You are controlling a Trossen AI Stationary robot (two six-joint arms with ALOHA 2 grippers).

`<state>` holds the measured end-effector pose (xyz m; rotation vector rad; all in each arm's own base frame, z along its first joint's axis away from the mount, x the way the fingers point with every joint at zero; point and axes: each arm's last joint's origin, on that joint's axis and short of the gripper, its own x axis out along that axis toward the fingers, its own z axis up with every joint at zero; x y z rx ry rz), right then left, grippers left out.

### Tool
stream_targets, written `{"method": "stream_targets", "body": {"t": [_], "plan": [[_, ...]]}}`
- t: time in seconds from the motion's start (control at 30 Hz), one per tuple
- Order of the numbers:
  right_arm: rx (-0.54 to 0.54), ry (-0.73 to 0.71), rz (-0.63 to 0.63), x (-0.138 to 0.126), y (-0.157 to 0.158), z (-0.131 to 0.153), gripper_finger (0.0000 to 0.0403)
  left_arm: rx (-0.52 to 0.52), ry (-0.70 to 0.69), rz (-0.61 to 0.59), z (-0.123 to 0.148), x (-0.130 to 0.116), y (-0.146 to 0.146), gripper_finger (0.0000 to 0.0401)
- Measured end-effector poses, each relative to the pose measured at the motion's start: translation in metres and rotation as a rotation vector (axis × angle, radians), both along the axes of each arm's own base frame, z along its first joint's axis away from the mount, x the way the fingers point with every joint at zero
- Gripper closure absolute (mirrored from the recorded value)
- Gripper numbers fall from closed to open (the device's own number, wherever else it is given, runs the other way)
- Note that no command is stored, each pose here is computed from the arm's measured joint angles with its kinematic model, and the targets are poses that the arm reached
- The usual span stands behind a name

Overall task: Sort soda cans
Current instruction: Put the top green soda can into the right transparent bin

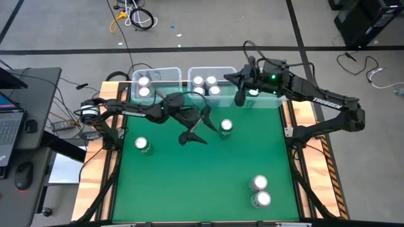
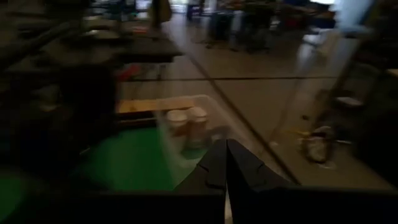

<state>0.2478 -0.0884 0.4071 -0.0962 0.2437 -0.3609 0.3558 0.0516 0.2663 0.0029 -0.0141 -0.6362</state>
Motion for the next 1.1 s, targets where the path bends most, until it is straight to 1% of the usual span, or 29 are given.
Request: {"method": "stream_targets", "body": {"t": [0.13, 0.23, 0.33, 0.47, 0.6, 0.9, 1.1], "plan": [[0.02, 0.032, 0.087, 0.01, 0.012, -0.015, 0.0403, -0.068, -0.1, -0.026, 0.001, -0.016, 0.011, 0.0087], [0.003, -0.039, 0.138, 0.017, 0.024, -0.019, 0.0403, -0.126, -0.119, -0.023, 0.0, -0.025, 0.021, 0.0087], [-0.003, -0.089, 0.229, 0.026, 0.04, -0.024, 0.0403, -0.165, -0.094, -0.008, -0.001, -0.027, 0.027, 0.0087], [-0.017, -0.143, 0.301, 0.046, 0.056, -0.031, 0.0403, -0.172, -0.098, -0.003, 0.001, -0.026, 0.027, 0.0087], [-0.033, -0.194, 0.337, 0.063, 0.063, -0.037, 0.0403, -0.173, -0.101, -0.003, 0.003, -0.025, 0.027, 0.0087], [-0.05, -0.274, 0.387, 0.076, 0.063, -0.038, 0.0403, -0.197, -0.058, -0.004, 0.0, -0.024, 0.025, 0.0087], [-0.045, -0.261, 0.396, 0.081, 0.062, -0.039, 0.0403, -0.176, -0.029, 0.026, -0.006, -0.022, 0.026, 0.0087]]}}
